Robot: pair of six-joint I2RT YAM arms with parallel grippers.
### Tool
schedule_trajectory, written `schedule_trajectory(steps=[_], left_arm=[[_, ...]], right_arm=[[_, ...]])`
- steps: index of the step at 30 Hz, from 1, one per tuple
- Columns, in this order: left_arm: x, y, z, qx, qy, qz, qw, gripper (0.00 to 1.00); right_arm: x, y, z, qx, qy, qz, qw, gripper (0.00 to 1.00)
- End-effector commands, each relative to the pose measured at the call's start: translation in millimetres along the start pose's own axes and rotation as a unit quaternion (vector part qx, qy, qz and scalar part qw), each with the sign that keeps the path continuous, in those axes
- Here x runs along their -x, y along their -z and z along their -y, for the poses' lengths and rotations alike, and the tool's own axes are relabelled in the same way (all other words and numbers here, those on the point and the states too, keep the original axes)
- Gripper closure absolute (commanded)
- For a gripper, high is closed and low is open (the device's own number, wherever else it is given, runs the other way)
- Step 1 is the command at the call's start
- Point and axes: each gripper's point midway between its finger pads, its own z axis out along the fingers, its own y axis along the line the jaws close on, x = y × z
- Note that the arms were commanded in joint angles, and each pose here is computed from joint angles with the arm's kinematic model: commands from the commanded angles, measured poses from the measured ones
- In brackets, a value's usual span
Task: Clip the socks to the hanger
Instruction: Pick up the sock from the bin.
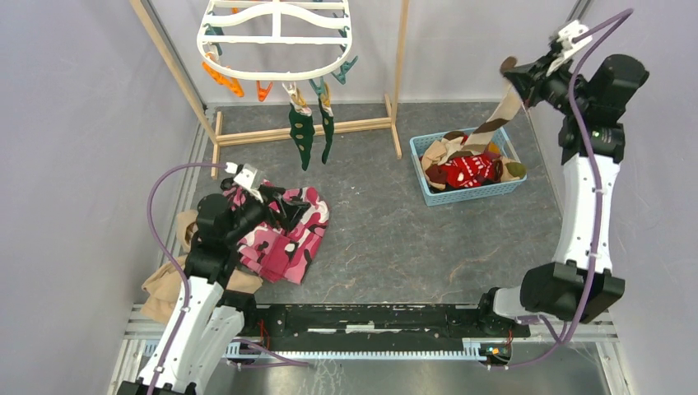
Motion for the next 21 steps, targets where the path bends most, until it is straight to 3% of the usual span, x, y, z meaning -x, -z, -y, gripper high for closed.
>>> schedule_trajectory(steps=[1,6,11,16,21], left_arm=[[30,14,60,-0.161,-0.047,0.078,0.983,0.0],[46,28,93,-0.24,-0.017,0.129,0.962,0.01],[51,28,124,-0.263,0.002,0.155,0.952,0.01],[16,2,163,-0.27,-0.005,0.137,0.953,0.02],[-25,-42,170,-0.207,-0.033,0.128,0.969,0.01]], right_arm=[[21,12,-80,0.123,0.019,0.035,0.992,0.94],[-14,11,-160,0.242,-0.025,0.013,0.97,0.94],[-31,17,-225,0.338,-0.041,0.006,0.94,0.94],[-43,19,-269,0.395,-0.071,0.005,0.916,0.94],[-55,20,-288,0.409,-0.103,0.008,0.907,0.94]])
